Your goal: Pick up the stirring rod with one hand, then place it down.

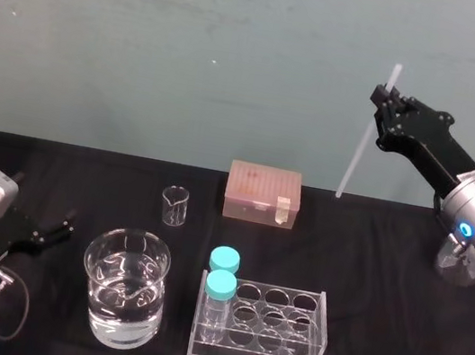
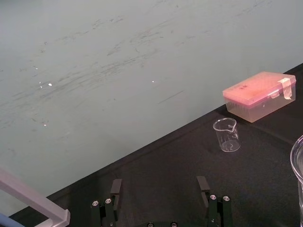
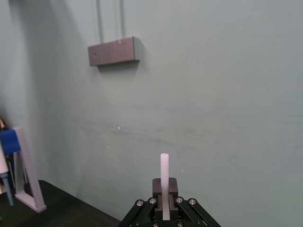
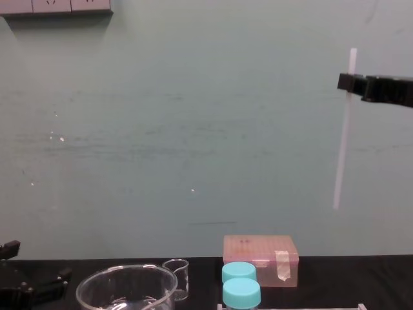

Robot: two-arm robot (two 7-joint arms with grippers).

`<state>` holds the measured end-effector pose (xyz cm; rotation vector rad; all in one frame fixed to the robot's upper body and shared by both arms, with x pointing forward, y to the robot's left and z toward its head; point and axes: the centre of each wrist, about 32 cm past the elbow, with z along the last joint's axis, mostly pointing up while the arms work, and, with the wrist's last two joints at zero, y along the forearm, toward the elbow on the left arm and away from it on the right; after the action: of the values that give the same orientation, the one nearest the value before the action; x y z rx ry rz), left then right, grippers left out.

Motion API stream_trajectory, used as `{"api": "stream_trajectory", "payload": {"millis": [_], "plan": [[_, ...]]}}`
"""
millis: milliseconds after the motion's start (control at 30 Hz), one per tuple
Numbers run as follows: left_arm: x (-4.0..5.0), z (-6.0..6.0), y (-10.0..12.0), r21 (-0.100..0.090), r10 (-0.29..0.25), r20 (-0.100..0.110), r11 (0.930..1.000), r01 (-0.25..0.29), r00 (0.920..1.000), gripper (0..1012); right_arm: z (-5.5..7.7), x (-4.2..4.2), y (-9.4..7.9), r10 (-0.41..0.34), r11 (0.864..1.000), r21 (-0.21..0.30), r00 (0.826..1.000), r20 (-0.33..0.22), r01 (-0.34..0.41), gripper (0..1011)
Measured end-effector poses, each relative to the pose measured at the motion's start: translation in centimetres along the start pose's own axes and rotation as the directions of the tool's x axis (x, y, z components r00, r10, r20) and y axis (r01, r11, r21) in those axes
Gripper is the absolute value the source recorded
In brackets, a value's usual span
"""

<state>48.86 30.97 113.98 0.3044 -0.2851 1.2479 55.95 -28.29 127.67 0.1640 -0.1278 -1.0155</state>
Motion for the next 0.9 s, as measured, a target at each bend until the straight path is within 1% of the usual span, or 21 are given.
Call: {"api": "stream_trajectory", "payload": {"millis": [133,267,467,900], "plan": [[0.0,0.0,0.0,0.0,0.0,0.0,1.0,0.0,1.0,1005,-0.6,-0.29,0.0,-0.016,1.0,-0.024,1.0,0.001,0.016,71],[0.0,0.0,0.0,0.0,0.0,0.0,1.0,0.0,1.0,1005,-1.0,-0.36,-0.1,-0.025,0.999,-0.038,1.0,0.002,0.025,71],[0.0,0.0,0.0,0.0,0.0,0.0,1.0,0.0,1.0,1005,-1.1,-0.27,-0.3,-0.032,0.998,-0.048,0.999,0.0,0.032,70],[0.0,0.0,0.0,0.0,0.0,0.0,1.0,0.0,1.0,1005,-1.1,-0.25,-0.4,-0.027,0.998,-0.049,1.0,-0.001,0.027,70]]}}
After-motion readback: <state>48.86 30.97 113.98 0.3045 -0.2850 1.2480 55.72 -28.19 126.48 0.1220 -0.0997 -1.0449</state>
